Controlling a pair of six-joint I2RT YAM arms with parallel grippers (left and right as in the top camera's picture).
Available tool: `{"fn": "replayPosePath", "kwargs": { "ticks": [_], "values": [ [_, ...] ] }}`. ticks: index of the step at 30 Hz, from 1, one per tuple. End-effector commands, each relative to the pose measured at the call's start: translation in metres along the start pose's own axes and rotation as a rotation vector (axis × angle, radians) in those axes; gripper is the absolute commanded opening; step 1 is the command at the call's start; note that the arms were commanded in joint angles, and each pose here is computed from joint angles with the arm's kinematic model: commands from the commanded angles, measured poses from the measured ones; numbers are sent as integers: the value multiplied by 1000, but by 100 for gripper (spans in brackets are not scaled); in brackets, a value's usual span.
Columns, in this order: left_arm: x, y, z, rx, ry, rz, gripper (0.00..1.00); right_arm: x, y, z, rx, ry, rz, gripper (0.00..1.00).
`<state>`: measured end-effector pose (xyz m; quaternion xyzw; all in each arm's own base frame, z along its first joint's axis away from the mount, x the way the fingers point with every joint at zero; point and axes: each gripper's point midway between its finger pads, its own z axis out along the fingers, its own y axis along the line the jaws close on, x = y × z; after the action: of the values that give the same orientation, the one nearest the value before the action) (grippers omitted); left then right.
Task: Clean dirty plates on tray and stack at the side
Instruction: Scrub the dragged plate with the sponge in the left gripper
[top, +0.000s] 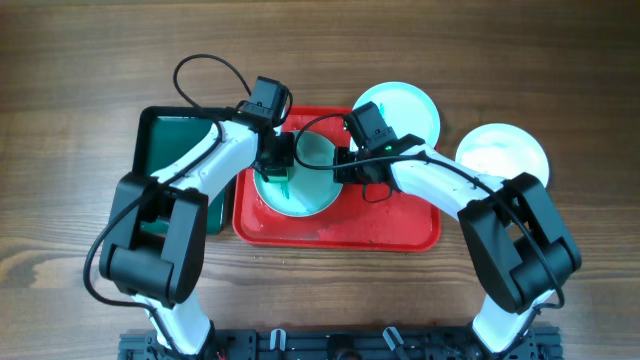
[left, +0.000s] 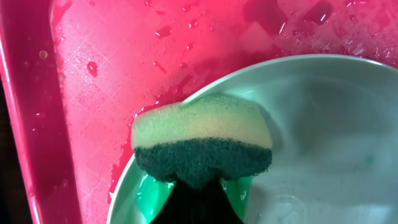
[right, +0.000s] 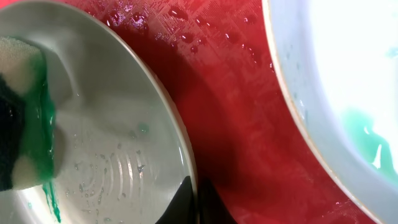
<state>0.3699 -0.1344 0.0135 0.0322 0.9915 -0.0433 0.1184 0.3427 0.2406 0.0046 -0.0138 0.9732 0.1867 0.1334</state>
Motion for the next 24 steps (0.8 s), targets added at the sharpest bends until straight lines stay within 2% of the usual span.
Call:
{"fn": "replayPosePath", "kwargs": {
  "ticks": [1,6,10,12,14,15,17,24],
  "values": [
    [21,-19,20,112,100,25,4,0,3,5,-17,16,3,4],
    [36,-73,5,445,164,134,4,0,4,5,-19,16,3,4],
    [35,-72,5,446,153,167,4,0,4,5,-20,14,3,4],
    [30,-53,13,335,134,150,4,0,4,5,-20,14,3,4],
    [17,-3,23,38,82,-16,4,0,4,5,-20,14,3,4],
    [11,32,21,-160,32,-147,4,0,4,5,-21,14,3,4],
    [11,77,8,-427,-41,-285,4,-1,4,5,-21,13,3,4],
    [29,65,9,-396,40,-252,4,-1,4,5,-21,13,5,4]
  ]
}}
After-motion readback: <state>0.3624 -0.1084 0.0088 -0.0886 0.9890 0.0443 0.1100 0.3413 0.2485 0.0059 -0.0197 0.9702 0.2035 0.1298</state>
